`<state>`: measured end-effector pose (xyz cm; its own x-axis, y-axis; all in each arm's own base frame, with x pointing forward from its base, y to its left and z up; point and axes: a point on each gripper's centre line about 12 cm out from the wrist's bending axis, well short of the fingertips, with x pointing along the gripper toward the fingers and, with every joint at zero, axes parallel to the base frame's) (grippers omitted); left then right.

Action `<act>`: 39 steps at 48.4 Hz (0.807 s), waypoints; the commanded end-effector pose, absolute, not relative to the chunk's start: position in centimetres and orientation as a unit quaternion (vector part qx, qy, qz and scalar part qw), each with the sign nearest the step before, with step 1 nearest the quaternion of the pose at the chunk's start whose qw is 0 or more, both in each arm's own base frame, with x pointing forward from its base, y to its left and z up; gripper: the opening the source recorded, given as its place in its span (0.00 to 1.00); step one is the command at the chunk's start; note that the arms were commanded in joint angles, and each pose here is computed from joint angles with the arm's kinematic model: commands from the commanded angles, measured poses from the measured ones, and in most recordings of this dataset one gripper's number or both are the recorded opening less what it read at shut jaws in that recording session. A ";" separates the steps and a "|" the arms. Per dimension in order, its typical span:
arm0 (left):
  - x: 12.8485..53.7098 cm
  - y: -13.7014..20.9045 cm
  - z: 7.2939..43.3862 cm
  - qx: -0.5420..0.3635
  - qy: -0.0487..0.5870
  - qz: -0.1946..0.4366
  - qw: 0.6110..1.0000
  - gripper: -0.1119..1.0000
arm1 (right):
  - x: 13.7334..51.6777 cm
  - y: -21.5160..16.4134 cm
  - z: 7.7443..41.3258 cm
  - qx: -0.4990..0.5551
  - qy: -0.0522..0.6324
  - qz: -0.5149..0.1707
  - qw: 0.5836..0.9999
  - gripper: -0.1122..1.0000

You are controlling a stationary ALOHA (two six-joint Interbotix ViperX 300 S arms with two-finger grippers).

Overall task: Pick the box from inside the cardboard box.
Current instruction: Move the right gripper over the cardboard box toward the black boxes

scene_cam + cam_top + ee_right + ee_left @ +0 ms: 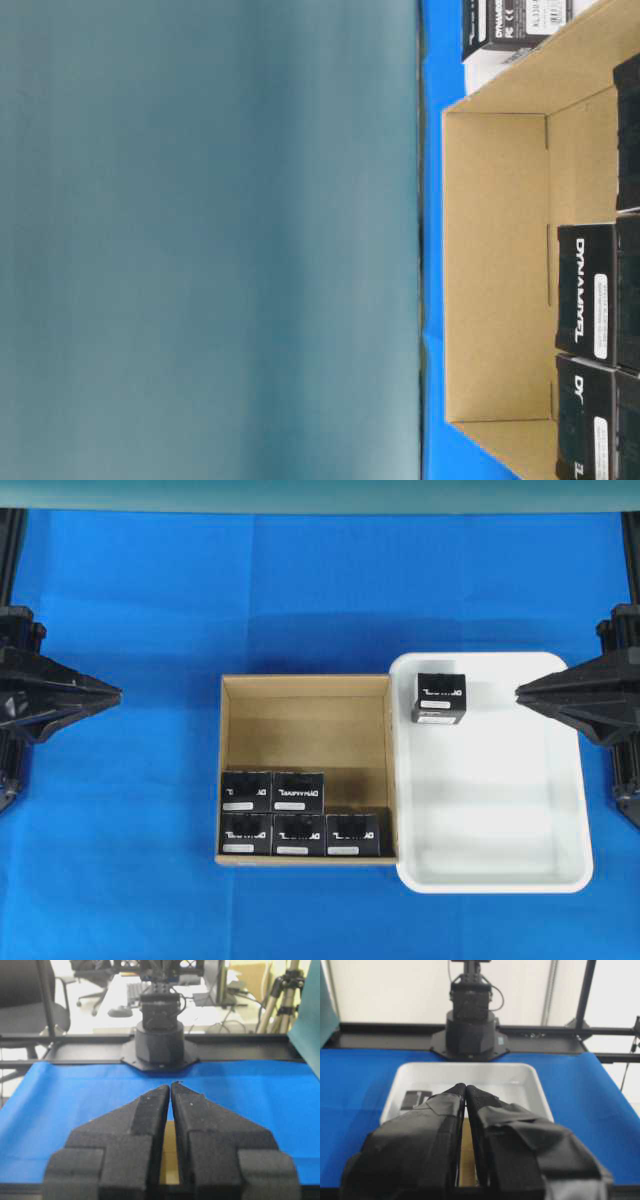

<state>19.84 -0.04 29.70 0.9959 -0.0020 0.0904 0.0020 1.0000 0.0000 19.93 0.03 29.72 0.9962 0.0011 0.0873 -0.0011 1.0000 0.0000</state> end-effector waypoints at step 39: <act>20.0 -0.2 30.7 0.002 0.031 -0.005 0.999 0.04 | 30.0 2.1 31.7 0.120 0.289 0.004 0.950 0.07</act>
